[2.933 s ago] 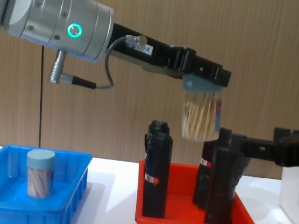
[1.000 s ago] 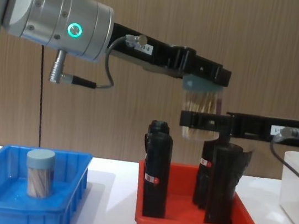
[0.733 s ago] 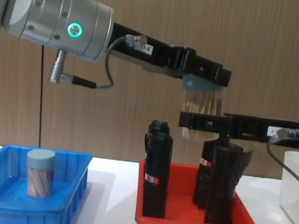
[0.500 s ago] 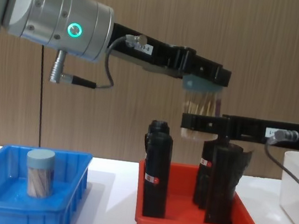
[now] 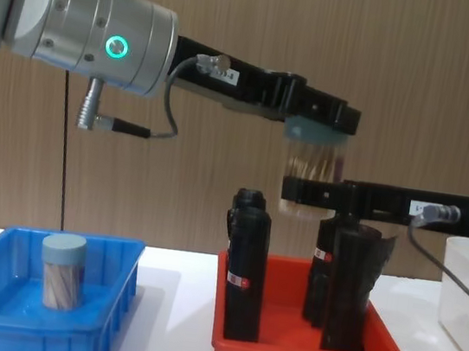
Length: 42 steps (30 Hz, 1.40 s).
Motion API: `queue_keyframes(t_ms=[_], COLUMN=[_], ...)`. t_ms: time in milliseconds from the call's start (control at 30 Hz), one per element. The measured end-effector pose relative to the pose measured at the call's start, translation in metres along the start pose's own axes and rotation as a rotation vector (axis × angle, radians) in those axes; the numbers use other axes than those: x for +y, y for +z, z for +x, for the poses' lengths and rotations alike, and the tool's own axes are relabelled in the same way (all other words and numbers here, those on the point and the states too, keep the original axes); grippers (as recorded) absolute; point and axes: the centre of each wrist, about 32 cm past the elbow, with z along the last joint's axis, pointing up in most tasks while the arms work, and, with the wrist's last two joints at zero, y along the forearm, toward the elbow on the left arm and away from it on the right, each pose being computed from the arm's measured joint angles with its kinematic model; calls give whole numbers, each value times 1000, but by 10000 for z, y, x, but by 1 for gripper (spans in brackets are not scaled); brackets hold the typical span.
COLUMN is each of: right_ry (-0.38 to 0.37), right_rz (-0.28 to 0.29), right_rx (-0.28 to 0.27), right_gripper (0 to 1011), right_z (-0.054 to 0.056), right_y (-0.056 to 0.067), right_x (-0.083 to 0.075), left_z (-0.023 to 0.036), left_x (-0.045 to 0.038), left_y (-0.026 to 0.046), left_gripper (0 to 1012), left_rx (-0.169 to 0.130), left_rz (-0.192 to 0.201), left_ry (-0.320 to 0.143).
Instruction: Pick the cotton swabs from the blue box and place them into the white box.
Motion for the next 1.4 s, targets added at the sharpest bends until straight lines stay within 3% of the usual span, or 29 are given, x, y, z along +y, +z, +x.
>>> queue_keyframes(t_ms=[433, 967, 1267, 1400], right_ry=[-16, -44, -120, -178], right_rz=[9, 19, 16, 13], right_rx=[-5, -2, 0, 1], right_gripper=[652, 652, 652, 652], right_z=[11, 32, 135, 231], right_y=[-6, -33, -94, -131], right_x=[13, -6, -85, -150], left_z=[-1, -1, -1, 0], left_x=[-1, -1, -1, -1], left_y=[0, -1, -1, -1], left_gripper=[999, 1004, 1004, 1004], left_rx=[1, 1, 1, 1], left_rz=[0, 0, 0, 0], left_ry=[-5, -4, -4, -4])
